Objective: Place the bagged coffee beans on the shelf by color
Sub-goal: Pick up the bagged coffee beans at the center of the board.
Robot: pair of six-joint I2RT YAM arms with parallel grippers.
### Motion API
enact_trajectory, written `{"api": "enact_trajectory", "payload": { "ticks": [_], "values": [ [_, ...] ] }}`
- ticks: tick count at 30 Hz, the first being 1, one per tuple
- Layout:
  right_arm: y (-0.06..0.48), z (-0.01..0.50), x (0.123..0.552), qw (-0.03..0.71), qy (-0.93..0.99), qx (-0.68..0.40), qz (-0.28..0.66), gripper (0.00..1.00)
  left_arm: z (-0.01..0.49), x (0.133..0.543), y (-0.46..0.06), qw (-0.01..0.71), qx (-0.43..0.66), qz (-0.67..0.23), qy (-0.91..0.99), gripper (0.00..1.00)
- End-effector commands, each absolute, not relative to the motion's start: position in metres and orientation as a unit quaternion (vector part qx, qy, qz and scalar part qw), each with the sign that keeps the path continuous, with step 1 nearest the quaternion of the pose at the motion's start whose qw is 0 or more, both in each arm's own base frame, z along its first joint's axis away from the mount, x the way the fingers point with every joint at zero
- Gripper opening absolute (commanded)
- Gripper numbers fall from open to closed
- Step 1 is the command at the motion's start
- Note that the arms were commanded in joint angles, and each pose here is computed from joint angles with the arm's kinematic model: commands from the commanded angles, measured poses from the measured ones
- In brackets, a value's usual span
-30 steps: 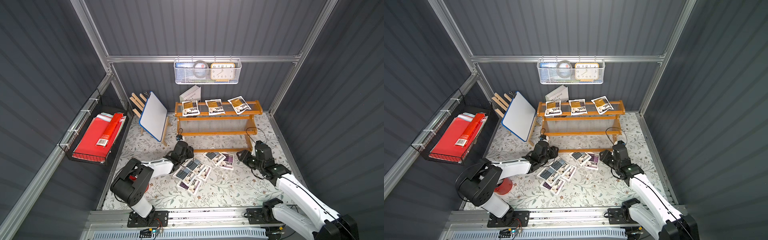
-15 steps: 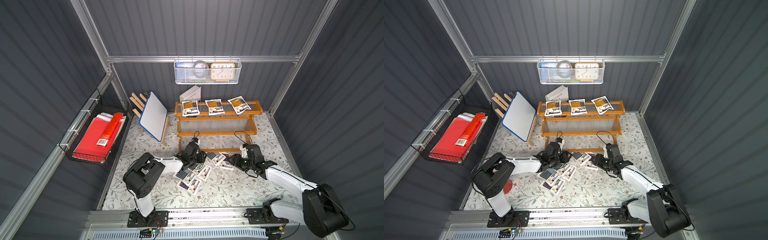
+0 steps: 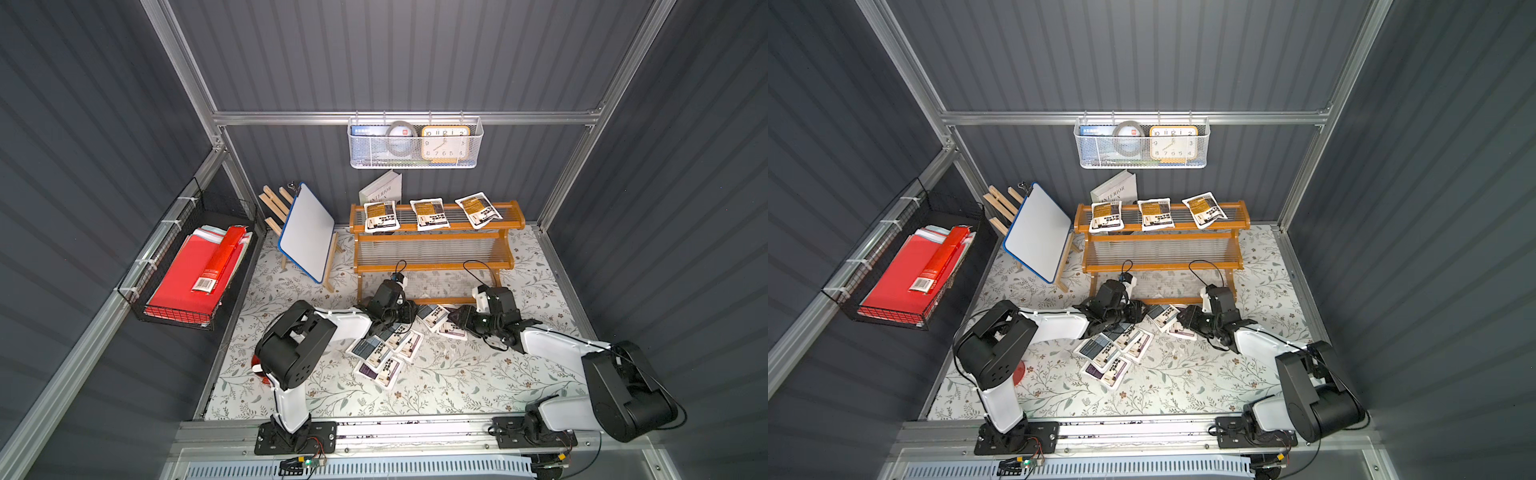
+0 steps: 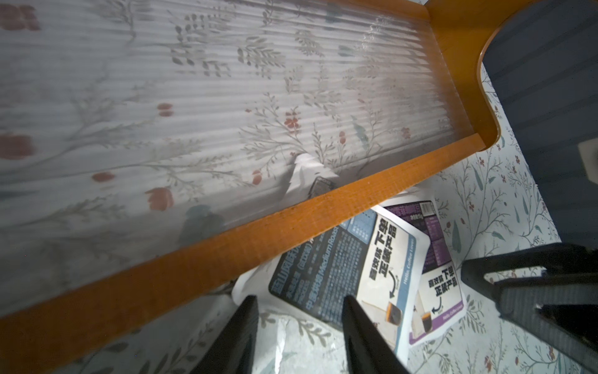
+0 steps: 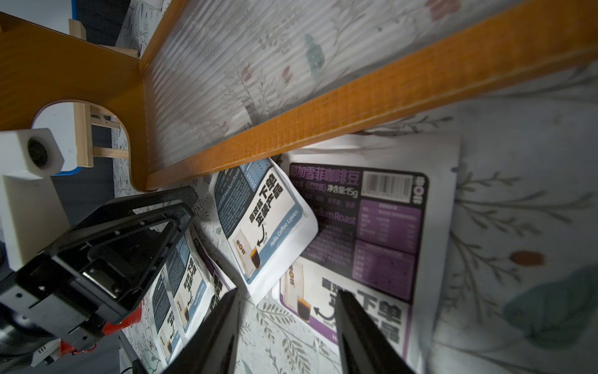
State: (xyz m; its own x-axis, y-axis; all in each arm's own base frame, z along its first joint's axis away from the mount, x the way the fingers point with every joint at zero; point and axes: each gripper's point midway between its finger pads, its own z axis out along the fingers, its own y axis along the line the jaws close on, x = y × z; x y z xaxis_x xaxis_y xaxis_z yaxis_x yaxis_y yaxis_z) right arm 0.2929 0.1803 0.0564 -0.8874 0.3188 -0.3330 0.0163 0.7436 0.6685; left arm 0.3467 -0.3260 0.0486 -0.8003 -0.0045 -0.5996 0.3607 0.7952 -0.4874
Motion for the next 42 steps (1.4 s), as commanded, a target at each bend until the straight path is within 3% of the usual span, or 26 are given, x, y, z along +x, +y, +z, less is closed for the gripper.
{"api": "enact_trajectory", "payload": {
  "ticks": [1,21,35,39,42],
  "values": [
    [0.187,0.06,0.296,0.221,0.903,0.081,0.361,0.52,0.038,0.344,-0.335,0.283,0.124,-0.3,0.903,0.46],
    [0.194,0.04,0.304,0.23,0.883,0.102,0.396,0.48,-0.015,0.315,-0.33,0.204,0.166,-0.265,0.928,0.35],
    [0.219,0.041,0.306,0.228,0.867,0.095,0.433,0.21,-0.012,0.305,-0.335,0.191,0.187,-0.283,0.921,0.35],
    [0.219,0.041,0.304,0.229,0.868,0.093,0.43,0.03,-0.011,0.3,-0.331,0.186,0.187,-0.282,0.922,0.35],
    [0.214,0.039,0.297,0.228,0.877,0.086,0.414,0.0,-0.005,0.299,-0.325,0.193,0.184,-0.273,0.924,0.39]
  ]
}}
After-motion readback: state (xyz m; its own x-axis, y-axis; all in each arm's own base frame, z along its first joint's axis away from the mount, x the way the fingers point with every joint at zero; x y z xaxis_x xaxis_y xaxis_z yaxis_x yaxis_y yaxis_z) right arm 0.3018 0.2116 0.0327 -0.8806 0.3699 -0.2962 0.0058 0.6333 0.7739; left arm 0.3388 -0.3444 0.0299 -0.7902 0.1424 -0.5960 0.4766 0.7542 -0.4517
